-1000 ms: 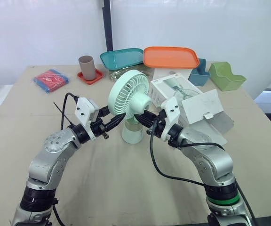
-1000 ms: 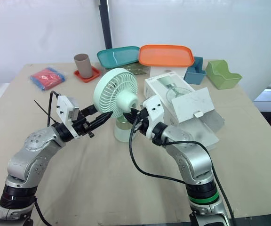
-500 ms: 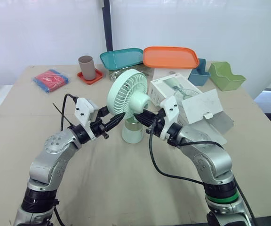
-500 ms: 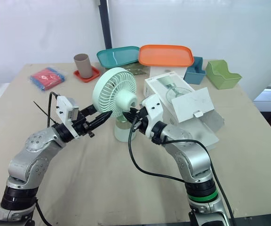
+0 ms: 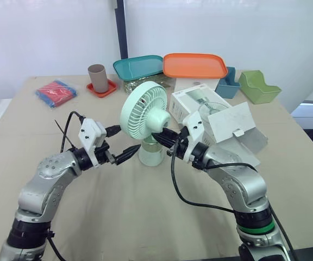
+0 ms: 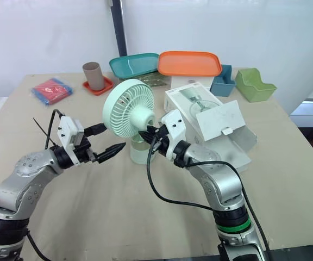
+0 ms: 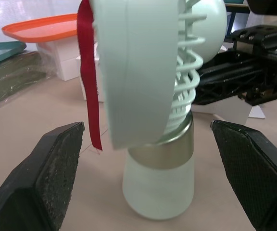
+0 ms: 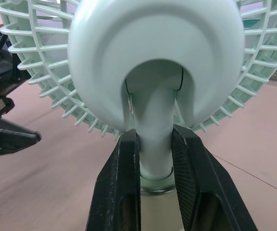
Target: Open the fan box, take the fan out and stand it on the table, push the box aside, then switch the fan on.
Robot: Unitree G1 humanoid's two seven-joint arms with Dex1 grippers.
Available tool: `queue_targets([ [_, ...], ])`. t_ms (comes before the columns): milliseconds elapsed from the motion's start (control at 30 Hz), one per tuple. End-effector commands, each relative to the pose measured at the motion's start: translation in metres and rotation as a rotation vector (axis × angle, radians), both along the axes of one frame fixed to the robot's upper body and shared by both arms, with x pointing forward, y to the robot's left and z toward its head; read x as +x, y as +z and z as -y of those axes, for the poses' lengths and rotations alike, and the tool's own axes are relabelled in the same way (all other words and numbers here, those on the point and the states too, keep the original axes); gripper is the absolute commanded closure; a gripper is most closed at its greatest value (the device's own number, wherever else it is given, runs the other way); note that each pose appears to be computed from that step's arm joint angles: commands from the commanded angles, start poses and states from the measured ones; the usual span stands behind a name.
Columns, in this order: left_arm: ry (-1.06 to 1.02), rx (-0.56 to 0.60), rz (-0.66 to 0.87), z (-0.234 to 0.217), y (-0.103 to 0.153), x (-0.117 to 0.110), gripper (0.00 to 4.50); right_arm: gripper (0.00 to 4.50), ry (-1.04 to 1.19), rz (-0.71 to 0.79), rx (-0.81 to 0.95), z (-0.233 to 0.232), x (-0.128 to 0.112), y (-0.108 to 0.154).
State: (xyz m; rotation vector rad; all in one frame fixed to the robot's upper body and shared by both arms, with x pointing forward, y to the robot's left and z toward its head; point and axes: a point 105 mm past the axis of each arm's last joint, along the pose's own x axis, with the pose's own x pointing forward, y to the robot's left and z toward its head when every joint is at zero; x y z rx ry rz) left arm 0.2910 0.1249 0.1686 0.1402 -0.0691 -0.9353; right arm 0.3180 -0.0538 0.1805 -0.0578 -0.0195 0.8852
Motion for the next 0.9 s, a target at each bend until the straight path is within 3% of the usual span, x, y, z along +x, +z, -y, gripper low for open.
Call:
queue_targets([
  [33, -0.026, 0.03, 0.003, -0.016, 0.001, -0.012, 0.02, 4.14, 0.073, 0.061, 0.019, 0.005, -0.003, 0.016],
  [267, -0.06, 0.107, -0.089, -0.038, -0.017, -0.028, 0.02, 4.14, 0.273, 0.075, 0.038, 0.01, -0.015, 0.023],
  [533, -0.056, 0.131, -0.112, -0.046, -0.023, -0.03, 0.02, 4.14, 0.546, 0.095, 0.035, 0.012, -0.036, 0.029],
  [900, -0.117, 0.153, -0.182, -0.025, -0.047, -0.039, 0.02, 4.14, 0.69, 0.095, -0.048, 0.015, -0.055, 0.007],
])
